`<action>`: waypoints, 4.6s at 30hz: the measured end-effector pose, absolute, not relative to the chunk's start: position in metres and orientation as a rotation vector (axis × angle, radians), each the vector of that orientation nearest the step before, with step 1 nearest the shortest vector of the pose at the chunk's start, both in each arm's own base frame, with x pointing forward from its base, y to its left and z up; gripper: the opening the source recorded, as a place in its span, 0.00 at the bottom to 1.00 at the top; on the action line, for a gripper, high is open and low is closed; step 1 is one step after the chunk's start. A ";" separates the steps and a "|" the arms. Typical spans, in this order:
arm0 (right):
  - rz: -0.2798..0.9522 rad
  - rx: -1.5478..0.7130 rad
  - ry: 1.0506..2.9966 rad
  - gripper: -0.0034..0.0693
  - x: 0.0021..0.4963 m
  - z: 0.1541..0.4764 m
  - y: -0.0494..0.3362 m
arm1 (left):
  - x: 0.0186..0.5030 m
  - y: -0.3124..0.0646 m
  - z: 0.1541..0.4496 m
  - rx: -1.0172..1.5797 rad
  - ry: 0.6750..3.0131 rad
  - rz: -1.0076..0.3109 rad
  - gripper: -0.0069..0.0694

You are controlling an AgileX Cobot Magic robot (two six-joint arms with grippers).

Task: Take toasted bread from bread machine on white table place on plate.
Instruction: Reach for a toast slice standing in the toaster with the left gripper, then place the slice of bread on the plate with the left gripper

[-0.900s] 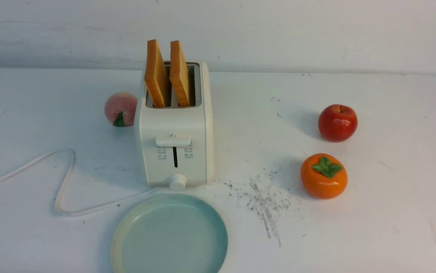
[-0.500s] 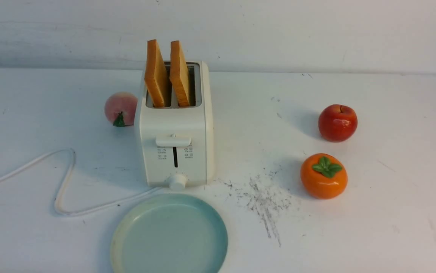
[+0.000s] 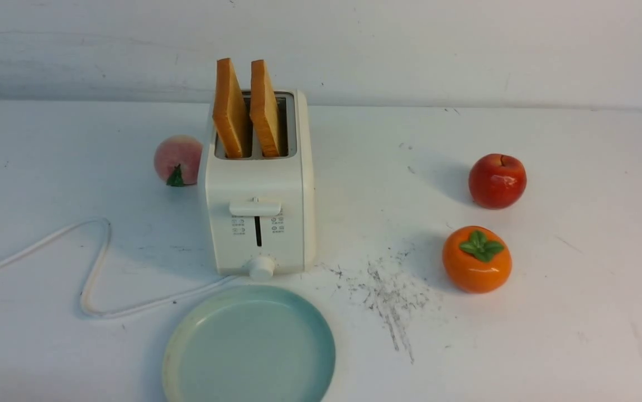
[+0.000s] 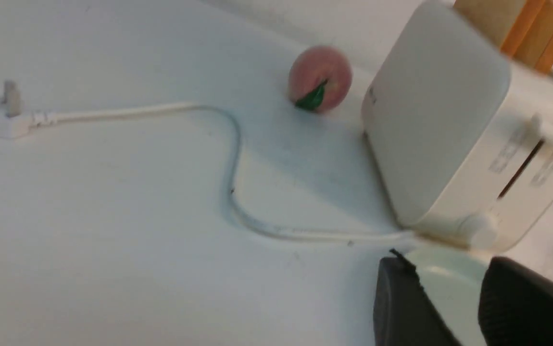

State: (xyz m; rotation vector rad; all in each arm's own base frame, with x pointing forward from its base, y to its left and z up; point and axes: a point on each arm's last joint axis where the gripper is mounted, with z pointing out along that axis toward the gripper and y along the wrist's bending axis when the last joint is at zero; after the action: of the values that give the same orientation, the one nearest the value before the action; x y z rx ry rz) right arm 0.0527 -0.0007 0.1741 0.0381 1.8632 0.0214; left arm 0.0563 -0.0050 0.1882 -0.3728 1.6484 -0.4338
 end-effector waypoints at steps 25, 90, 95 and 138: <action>0.875 0.787 1.411 0.38 0.057 0.201 0.004 | 0.037 -0.009 0.289 -0.540 1.297 -0.848 0.07; 0.782 0.010 2.317 0.05 0.080 0.276 0.049 | 0.316 -0.080 0.420 0.067 2.015 -0.547 0.13; 0.784 0.007 2.321 0.05 0.080 0.276 0.049 | 0.236 -0.072 0.458 0.174 2.003 -0.587 0.13; 0.693 -0.265 2.261 0.07 0.085 0.341 0.051 | 0.213 -0.071 0.193 -0.177 2.487 -0.718 0.59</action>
State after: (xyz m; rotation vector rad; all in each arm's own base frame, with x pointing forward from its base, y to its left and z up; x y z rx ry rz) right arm 0.0846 0.0506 0.3412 -0.2651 2.2609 0.6925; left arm 0.2132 -0.0707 0.1929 -0.1767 2.4870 -0.7180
